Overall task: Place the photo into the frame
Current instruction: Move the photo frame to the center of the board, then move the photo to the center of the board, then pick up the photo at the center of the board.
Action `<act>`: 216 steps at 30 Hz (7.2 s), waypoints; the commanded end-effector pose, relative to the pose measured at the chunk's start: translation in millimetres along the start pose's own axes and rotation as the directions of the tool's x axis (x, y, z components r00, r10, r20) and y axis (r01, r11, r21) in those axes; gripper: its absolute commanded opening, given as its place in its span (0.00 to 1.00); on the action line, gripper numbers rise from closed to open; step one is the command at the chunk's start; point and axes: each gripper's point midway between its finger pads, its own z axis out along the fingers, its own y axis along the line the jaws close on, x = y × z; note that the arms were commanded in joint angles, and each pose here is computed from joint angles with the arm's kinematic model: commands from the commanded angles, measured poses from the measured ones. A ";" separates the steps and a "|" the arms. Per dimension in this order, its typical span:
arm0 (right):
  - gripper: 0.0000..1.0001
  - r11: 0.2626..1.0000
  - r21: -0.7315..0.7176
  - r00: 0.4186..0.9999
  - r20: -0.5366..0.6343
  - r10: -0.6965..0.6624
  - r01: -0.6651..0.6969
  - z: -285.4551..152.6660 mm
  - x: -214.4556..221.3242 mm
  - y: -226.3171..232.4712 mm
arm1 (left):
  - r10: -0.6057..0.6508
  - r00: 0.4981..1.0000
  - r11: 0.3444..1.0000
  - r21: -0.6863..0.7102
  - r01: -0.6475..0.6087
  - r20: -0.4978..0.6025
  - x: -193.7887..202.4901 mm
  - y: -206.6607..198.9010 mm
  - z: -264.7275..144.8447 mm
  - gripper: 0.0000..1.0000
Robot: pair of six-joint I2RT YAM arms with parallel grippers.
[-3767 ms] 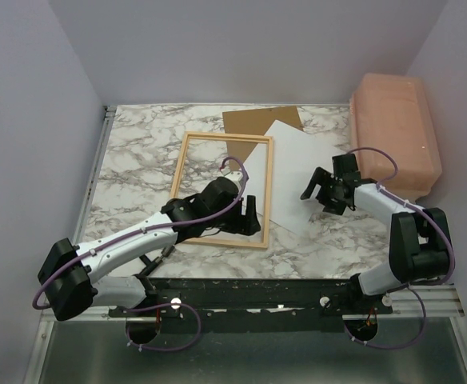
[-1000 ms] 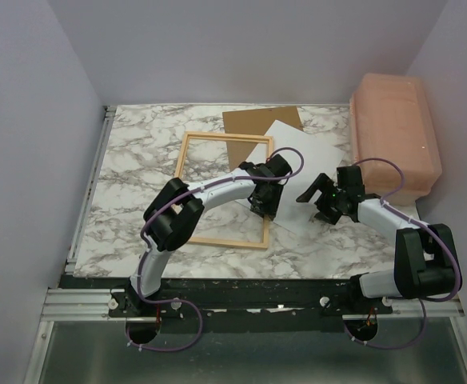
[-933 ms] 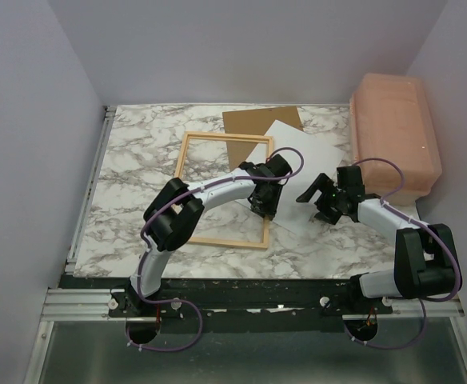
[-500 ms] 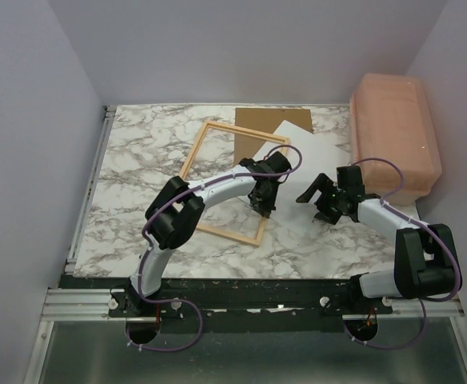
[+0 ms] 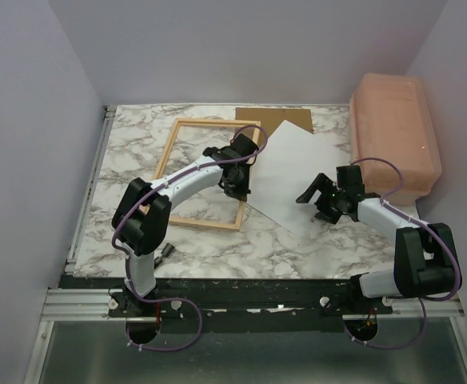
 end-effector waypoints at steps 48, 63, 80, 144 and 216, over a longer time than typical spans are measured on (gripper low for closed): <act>0.95 0.986 0.138 0.995 -0.053 -0.085 0.092 -2.7 2.6 -26.1 | -0.103 0.995 0.977 -0.187 0.103 0.009 4.3 86.1 27.1 0.44; 0.95 0.987 0.143 0.996 -0.051 -0.073 0.080 0.2 -1.8 -23.2 | 0.066 0.986 0.994 0.072 -0.078 0.155 -89.5 19.0 -1.6 0.85; 0.95 0.990 0.127 0.994 -0.098 -0.052 0.065 10.4 10.8 -27.1 | 0.051 0.996 0.999 -0.009 -0.050 0.066 -112.0 39.8 59.1 0.82; 0.98 0.941 0.297 0.987 -0.030 -0.160 0.162 -15.6 -20.4 -43.1 | -0.096 0.992 0.966 0.230 0.114 -0.087 14.4 4.9 14.7 0.82; 0.96 0.934 -0.025 0.892 -0.290 -0.347 0.356 38.6 80.5 39.8 | -0.318 0.940 0.937 0.193 0.292 0.121 -3.8 136.0 -33.8 0.79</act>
